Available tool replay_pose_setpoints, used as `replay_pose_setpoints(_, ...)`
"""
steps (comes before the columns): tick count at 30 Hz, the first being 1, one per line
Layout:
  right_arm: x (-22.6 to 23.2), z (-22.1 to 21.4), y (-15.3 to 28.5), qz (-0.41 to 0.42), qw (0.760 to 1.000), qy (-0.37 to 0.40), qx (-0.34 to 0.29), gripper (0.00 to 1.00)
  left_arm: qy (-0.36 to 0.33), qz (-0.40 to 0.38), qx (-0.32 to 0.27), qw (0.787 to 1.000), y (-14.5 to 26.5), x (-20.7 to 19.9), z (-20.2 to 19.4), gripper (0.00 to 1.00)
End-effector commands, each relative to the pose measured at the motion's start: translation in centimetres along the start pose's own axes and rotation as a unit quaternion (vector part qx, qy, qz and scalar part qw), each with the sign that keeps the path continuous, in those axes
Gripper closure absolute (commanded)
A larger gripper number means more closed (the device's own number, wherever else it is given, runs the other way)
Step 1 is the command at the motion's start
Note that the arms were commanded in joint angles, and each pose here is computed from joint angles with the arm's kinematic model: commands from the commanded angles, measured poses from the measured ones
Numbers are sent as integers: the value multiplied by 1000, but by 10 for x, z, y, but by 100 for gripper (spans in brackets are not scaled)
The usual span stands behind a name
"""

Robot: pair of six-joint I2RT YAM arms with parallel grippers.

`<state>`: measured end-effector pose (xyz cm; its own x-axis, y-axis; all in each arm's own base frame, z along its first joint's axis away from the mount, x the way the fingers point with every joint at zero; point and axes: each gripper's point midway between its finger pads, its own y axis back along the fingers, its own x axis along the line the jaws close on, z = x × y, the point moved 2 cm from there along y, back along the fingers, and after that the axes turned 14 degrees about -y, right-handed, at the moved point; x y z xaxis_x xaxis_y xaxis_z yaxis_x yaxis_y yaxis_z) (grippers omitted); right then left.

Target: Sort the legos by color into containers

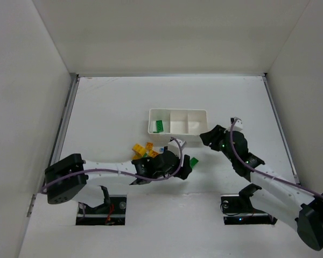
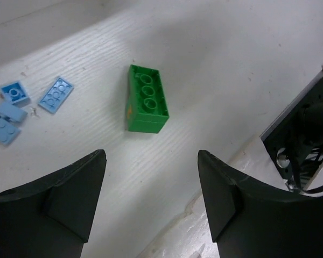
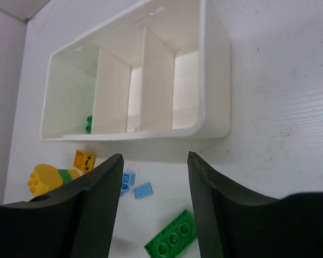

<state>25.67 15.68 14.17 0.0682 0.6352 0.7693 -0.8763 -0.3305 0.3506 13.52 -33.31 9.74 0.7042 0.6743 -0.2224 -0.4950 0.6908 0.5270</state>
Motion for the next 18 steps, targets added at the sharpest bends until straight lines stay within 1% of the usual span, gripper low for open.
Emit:
replay_pose_setpoints(1, 1, 3, 0, 3, 1000, -5, -1, 40, -39, 10, -31, 999, -5, -8, 20, 33)
replay_pose_setpoints(6, 11, 4, 0, 26, 1000, -8, 6, 34, -77, 24, -14, 997, -22, -9, 10, 33)
replay_pose_setpoints(10, 17, 6, 0, 42, 999, -13, 11, 34, -103, 33, -14, 994, -38, -11, 6, 34)
replay_pose_setpoints(15, 20, 6, 0, 57, 998, -17, 19, 34, -106, 39, -23, 993, -51, -10, 3, 37)
replay_pose_setpoints(18, 18, 5, -1, 58, 998, -18, 21, 34, -105, 38, -29, 993, -55, -10, 3, 41)
